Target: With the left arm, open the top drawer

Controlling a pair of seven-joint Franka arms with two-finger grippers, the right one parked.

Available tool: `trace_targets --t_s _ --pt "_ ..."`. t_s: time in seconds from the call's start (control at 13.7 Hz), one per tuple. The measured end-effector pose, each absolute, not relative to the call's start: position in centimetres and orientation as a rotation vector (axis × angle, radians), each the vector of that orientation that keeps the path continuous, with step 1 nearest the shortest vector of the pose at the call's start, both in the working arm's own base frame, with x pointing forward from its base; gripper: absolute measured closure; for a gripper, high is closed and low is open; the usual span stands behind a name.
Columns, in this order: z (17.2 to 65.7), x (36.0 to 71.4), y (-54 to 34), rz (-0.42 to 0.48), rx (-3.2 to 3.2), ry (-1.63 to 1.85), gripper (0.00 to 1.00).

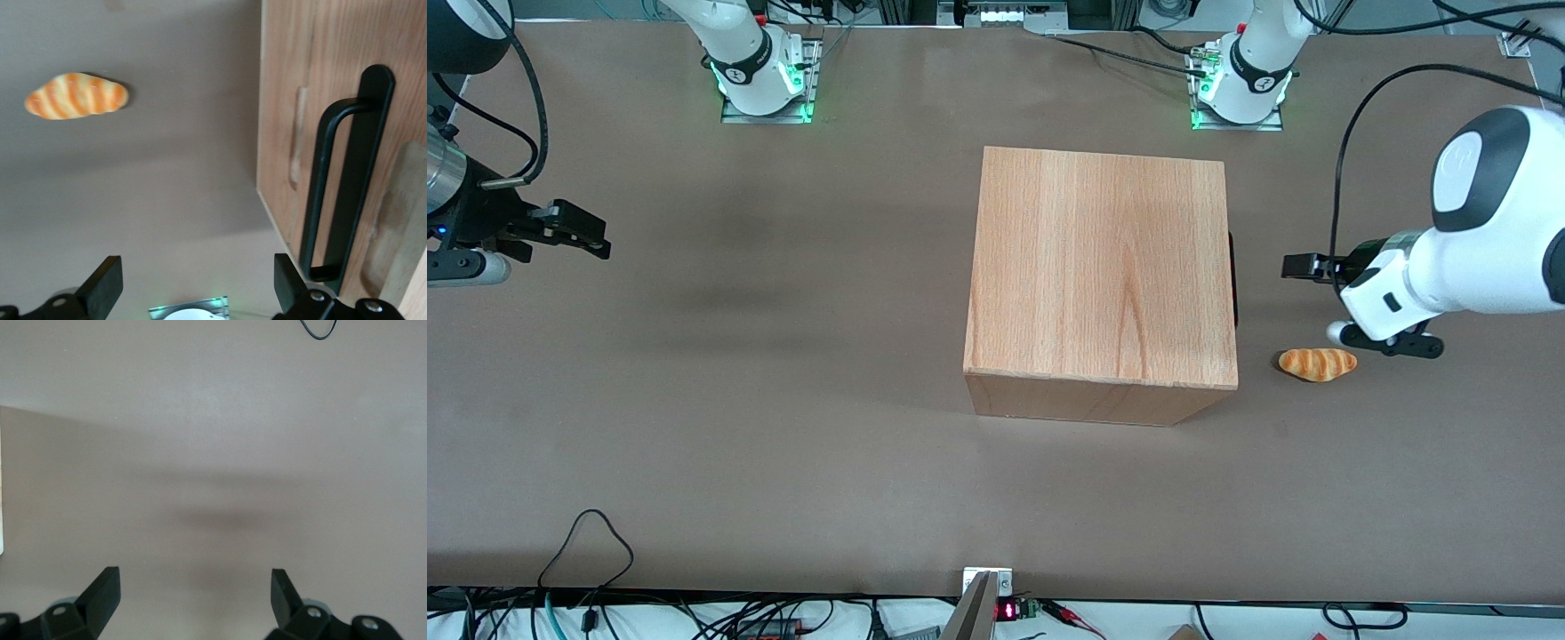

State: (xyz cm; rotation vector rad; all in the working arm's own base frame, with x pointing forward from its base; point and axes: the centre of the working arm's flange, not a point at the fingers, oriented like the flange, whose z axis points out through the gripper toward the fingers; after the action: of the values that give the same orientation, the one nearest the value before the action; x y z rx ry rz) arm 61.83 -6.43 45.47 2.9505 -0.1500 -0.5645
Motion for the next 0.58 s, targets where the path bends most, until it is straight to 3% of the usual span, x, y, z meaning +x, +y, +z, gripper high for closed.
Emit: trace_targets --t_s 0.58 --pt "41.1 62.6 -7.9 -0.650 2.786 -0.112 0.00"
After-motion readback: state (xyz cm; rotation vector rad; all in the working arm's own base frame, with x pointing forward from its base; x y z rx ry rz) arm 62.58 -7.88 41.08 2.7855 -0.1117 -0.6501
